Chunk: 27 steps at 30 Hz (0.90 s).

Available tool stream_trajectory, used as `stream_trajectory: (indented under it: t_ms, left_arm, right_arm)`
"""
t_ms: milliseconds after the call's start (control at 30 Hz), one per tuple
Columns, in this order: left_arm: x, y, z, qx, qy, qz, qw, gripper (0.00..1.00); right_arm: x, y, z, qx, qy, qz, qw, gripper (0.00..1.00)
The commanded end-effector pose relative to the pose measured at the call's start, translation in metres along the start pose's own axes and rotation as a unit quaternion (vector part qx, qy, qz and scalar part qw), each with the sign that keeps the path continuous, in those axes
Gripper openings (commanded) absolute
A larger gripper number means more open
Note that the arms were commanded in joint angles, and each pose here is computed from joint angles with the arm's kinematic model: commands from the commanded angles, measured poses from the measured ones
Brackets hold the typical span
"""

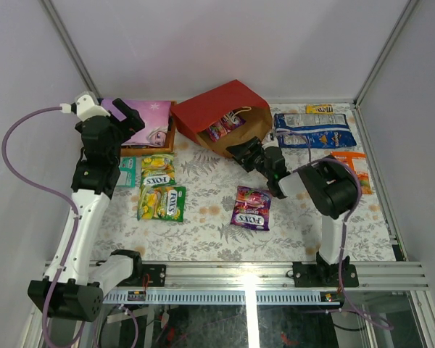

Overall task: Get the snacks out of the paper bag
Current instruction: Take out the snack from the paper bag.

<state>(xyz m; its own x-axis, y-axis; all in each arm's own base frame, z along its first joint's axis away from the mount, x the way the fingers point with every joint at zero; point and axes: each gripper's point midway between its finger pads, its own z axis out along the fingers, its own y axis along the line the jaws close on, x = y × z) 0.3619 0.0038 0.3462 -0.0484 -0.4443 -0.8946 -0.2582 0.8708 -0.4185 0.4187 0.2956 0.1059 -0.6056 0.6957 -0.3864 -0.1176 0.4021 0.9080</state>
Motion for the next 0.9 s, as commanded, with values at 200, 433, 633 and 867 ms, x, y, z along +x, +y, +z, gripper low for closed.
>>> stream_trajectory:
  t_ms: [200,433,633,867]
  left_arm:
    - [-0.007,-0.008,0.005,0.029,-0.023,0.008,0.999,1.00]
    - [-0.012,0.002,-0.001,0.001,-0.037,0.020,0.999,1.00]
    - [-0.011,-0.001,-0.001,0.002,-0.037,0.030,0.999,1.00]
    - [-0.002,-0.009,0.008,0.018,-0.016,0.039,0.999,1.00]
  right_arm:
    - [-0.036,0.014,0.062,0.012,-0.054,0.154,0.987,0.69]
    - [-0.049,-0.033,0.096,0.119,-0.080,0.164,0.976,0.72]
    - [-0.053,-0.073,0.106,0.220,-0.098,0.152,0.958,0.77]
    - [-0.047,-0.107,0.131,0.267,-0.097,0.145,0.948,0.74]
